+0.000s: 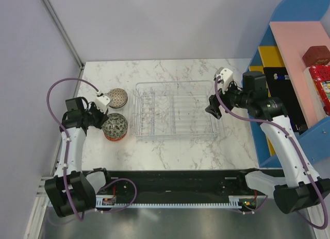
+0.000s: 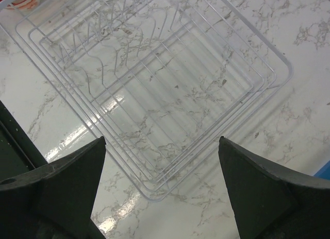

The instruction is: Load the bowls into the dish rack

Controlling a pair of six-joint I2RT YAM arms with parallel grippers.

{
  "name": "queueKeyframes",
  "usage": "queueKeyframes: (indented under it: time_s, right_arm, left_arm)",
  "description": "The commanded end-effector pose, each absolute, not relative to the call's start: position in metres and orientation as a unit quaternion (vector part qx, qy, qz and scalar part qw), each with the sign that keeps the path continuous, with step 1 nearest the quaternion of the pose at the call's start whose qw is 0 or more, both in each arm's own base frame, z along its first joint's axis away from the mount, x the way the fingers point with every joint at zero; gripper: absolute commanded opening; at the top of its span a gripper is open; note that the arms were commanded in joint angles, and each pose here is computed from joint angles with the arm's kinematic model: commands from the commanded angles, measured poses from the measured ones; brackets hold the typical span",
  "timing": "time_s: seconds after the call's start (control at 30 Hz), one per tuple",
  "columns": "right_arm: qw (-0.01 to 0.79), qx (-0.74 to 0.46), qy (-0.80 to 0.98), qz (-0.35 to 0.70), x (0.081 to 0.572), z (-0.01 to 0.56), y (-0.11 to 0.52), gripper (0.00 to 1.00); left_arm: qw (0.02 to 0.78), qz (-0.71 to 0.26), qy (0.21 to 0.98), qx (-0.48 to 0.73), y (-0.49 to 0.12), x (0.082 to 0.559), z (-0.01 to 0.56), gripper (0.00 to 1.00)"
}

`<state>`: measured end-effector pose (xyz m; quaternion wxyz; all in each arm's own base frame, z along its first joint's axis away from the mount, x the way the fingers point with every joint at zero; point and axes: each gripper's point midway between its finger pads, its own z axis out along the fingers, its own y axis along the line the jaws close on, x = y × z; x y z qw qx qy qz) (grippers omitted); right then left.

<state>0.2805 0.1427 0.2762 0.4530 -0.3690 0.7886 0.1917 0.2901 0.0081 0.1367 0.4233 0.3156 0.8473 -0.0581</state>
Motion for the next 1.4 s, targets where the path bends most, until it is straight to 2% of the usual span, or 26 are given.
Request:
queueKeyframes:
  time_s: [0.0, 0.13, 0.33, 0.47, 0.7, 1.1, 1.37]
  right_arm:
    - [0.479, -0.353, 0.769, 0.235, 0.291, 0.307, 0.161, 0.98]
    - [0.502, -0.338, 0.744, 0.281, 0.296, 0.323, 0.177, 0.98]
    - [0.496, -0.299, 0.712, 0.396, 0.306, 0.344, 0.21, 0.98]
    - [0.439, -0.255, 0.715, 0.481, 0.322, 0.337, 0.232, 0.98]
    - [0.316, -0.214, 0.72, 0.58, 0.34, 0.297, 0.257, 0.97]
    - [0.243, -0.202, 0.722, 0.616, 0.336, 0.252, 0.27, 0.96]
    - [0.212, -0.198, 0.729, 0.621, 0.331, 0.231, 0.283, 0.96]
  left_arm:
    - [0.482, -0.081, 0.81, 0.323, -0.009, 0.296, 0.19, 0.02]
    - [0.51, -0.116, 0.792, 0.316, -0.023, 0.299, 0.219, 0.02]
    - [0.533, -0.251, 0.74, 0.324, -0.067, 0.31, 0.264, 0.02]
    - [0.569, -0.261, 0.7, 0.342, -0.093, 0.33, 0.288, 0.02]
    - [0.552, -0.322, 0.655, 0.403, -0.168, 0.331, 0.286, 0.02]
    - [0.502, -0.41, 0.64, 0.413, -0.221, 0.36, 0.274, 0.02]
    - [0.484, -0.431, 0.634, 0.421, -0.245, 0.356, 0.278, 0.02]
